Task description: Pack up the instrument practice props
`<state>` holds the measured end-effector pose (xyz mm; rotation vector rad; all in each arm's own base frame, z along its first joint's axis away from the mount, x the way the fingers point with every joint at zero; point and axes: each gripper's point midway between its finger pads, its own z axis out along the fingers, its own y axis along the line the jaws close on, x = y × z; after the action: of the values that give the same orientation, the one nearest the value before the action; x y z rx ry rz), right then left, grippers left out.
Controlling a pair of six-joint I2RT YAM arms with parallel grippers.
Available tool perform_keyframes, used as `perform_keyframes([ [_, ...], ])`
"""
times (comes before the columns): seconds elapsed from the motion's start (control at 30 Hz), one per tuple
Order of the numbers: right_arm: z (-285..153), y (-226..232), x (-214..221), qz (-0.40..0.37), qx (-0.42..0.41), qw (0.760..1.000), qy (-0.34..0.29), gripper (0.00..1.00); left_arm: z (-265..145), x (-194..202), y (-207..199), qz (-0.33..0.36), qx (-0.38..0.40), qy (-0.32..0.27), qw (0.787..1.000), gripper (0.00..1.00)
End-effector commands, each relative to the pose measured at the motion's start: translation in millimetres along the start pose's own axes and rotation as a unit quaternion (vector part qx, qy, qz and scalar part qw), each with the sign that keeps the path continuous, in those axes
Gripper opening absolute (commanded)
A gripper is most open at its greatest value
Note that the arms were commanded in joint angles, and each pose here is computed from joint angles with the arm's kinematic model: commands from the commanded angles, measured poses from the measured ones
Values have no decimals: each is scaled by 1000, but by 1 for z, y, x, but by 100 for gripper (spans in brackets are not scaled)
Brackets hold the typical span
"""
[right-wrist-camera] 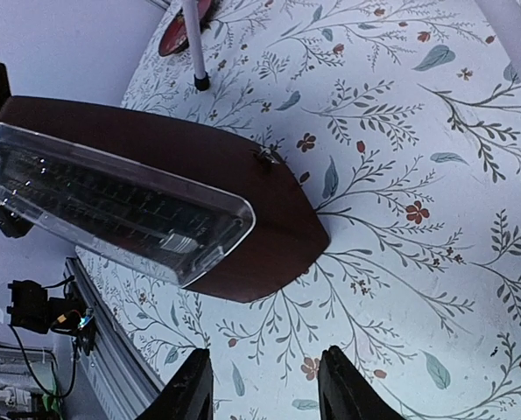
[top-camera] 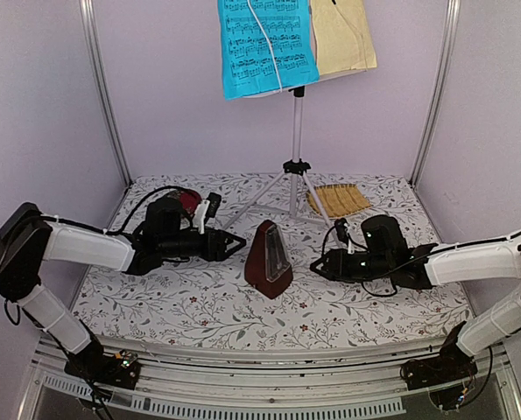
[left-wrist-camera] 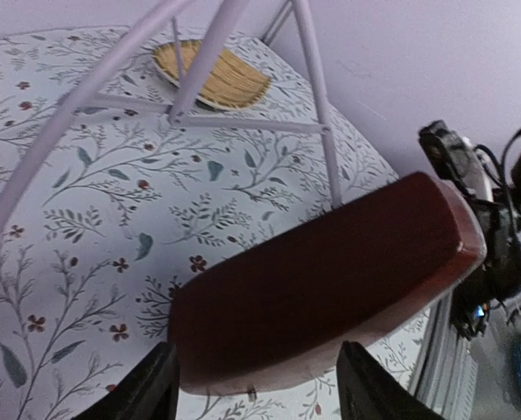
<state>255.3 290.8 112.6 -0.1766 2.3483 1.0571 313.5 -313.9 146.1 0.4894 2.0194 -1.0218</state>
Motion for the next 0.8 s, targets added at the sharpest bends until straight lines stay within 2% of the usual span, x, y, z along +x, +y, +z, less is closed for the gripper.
perform_keyframes([
  [0.0,17,12,-19,-14,0,1000,-28,40,2,-4,-33,57,128,-4,990,62],
  [0.17,29,14,-23,-28,7,999,-28,40,10,2,-22,51,132,1,990,56],
  [0.23,33,15,-24,-31,7,999,-27,39,14,2,-17,43,123,2,991,52],
  [0.33,37,18,-23,-35,4,999,-22,35,18,4,-13,39,120,1,992,52],
  [0.47,43,19,-20,-36,2,999,-14,32,21,0,0,27,89,-12,996,46],
  [0.6,48,22,-13,-37,-1,999,-7,31,23,-2,18,9,37,-25,999,47],
  [0.77,56,20,-5,-38,5,999,4,31,31,2,26,-1,22,-13,1000,48],
])
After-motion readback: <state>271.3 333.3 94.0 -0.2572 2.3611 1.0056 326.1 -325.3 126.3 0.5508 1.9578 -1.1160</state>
